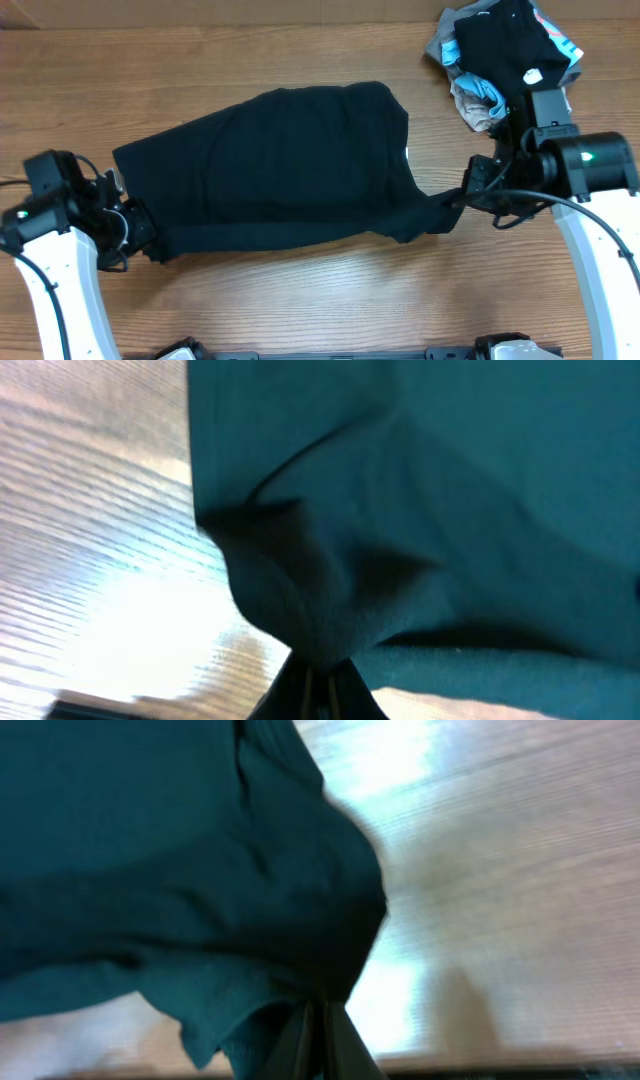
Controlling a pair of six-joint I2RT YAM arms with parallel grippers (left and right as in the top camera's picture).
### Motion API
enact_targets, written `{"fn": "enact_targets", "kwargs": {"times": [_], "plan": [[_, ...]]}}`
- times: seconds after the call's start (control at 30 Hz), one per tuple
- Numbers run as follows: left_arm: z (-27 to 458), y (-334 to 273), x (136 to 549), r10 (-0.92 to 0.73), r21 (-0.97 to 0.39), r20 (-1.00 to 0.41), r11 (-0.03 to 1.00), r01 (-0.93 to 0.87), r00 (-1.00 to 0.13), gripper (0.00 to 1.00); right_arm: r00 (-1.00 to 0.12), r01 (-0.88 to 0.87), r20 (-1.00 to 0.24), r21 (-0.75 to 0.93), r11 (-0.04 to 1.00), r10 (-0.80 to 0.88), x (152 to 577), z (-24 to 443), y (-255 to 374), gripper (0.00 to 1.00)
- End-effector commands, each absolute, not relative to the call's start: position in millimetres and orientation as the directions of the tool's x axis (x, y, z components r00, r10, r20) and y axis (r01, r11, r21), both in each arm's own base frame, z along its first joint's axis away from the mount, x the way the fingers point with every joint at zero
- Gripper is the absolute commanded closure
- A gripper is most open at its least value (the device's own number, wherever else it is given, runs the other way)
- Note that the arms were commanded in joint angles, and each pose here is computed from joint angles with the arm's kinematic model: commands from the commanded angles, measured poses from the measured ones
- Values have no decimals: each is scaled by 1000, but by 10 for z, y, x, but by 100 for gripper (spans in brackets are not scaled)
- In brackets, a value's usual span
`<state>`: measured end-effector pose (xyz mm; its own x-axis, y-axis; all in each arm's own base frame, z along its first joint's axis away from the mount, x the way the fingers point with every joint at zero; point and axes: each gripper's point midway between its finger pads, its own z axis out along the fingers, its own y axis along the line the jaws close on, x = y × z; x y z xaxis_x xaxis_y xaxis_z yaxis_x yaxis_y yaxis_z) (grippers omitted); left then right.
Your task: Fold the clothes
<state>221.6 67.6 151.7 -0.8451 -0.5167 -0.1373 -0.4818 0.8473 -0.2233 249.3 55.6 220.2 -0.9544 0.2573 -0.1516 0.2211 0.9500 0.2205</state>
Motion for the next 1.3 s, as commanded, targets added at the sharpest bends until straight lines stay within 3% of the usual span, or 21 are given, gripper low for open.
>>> {"fn": "enact_targets", "kwargs": {"times": [0.0,0.53,1.0,1.07,1.1,1.17,1.2,1.23,1.27], "plan": [[1252,750,2130,-647,-195,-101,758,-623,-756,96,-957,206,-150,256,945,249,2594,2021,618,96],[1031,1227,2346,-763,-103,-281,627,-772,-582,96,-967,93,-203,278,956,153,3524,1251,781,96],[621,1301,2500,-772,-67,-203,625,-778,-602,96,-962,-25,-262,338,941,69,3968,859,993,96],[552,1306,2510,-773,-59,-188,624,-779,-606,86,-962,-54,-269,330,942,40,3963,849,1001,96],[523,1306,2511,-774,-56,-180,624,-779,-607,72,-961,-71,-274,326,943,23,3961,849,1004,91],[473,1307,2512,-775,-50,-168,624,-780,-610,43,-961,-90,-278,319,944,2,3954,848,1000,32],[462,1311,2520,-771,-49,-168,629,-776,-615,32,-960,-108,-280,310,945,-17,3948,855,993,10],[466,1322,2540,-762,-50,-177,639,-767,-623,25,-958,-122,-283,299,946,-34,3950,883,984,1],[472,1329,2556,-755,-52,-183,647,-761,-630,21,-958,-119,-284,290,950,-34,3960,907,966,0]]}}
